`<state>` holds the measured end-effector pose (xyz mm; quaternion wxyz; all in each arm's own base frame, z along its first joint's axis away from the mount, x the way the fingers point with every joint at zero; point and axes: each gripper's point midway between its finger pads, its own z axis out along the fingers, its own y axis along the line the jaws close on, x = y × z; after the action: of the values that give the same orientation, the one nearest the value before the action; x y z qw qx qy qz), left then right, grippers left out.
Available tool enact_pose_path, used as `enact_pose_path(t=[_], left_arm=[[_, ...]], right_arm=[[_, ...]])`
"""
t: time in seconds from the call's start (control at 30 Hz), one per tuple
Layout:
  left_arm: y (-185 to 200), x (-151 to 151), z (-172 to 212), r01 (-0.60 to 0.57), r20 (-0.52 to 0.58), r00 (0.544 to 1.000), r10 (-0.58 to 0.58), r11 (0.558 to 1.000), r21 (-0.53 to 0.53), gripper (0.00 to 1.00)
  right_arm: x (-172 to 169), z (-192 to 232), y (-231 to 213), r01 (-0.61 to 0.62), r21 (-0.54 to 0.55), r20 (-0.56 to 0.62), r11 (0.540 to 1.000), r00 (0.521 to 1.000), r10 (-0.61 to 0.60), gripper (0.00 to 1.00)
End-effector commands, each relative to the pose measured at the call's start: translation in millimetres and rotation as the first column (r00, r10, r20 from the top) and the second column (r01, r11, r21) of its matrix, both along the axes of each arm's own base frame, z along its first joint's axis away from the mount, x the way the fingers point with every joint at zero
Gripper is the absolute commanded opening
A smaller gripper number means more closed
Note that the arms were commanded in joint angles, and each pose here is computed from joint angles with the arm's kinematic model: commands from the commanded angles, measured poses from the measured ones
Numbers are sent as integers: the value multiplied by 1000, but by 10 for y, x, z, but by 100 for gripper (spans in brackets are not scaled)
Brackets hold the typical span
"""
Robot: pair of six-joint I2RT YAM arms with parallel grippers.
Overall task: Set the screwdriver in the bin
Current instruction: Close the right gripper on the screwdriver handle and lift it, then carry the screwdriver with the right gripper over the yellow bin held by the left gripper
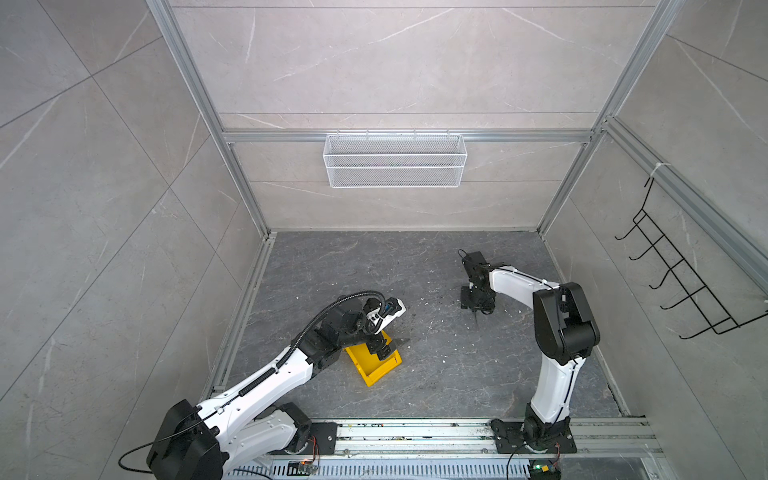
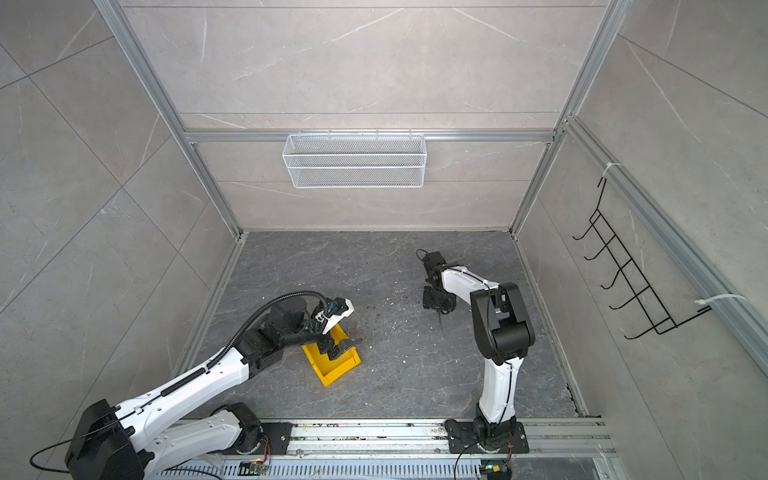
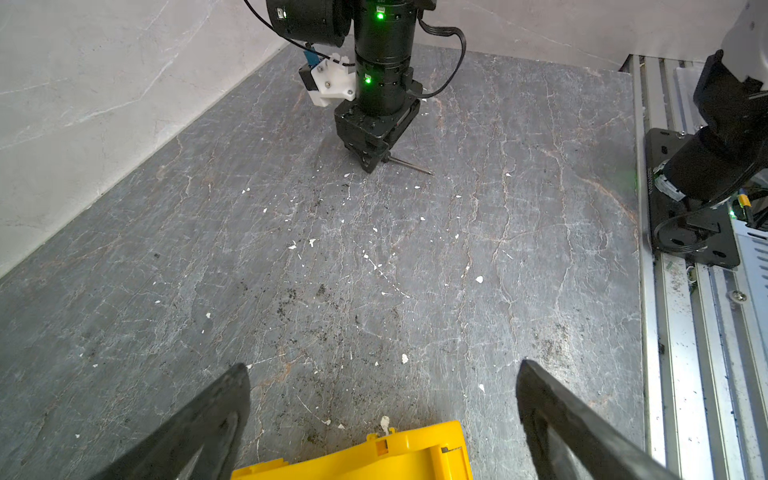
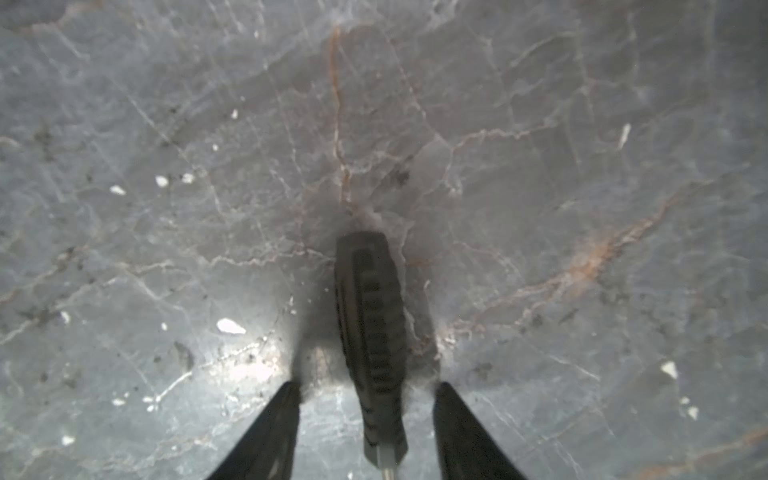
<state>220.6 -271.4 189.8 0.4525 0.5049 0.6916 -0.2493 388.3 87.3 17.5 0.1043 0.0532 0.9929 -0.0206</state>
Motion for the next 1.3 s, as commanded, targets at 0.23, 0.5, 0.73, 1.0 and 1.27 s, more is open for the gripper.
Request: enact_pose_path(t=[0.23,0.5,0.73,1.0,1.27], left_arm=[[-178,-12,144,89,16,996,-89,995,-32,100],[-147,-15,115,72,8,997,-72,997,-29,100],[-111,-63,112,75,11,997,-75,997,-31,100],[74,-200,126,54,50,997,-53,998,-26,100],[337,-415,28,29,32,999,-30,999,24,100]], right_arm=[[-32,-152,-9,-84,-39,-104,996,991,79,26],[18,63,-33,-93,-51,-43,994,995,90,2],[6,368,44,-90,11,48,996,995,89,1],[-99,795,208,-112,64,143,992,985,102,1],[-221,1098,668,-208,99,210,973,960,184,1]])
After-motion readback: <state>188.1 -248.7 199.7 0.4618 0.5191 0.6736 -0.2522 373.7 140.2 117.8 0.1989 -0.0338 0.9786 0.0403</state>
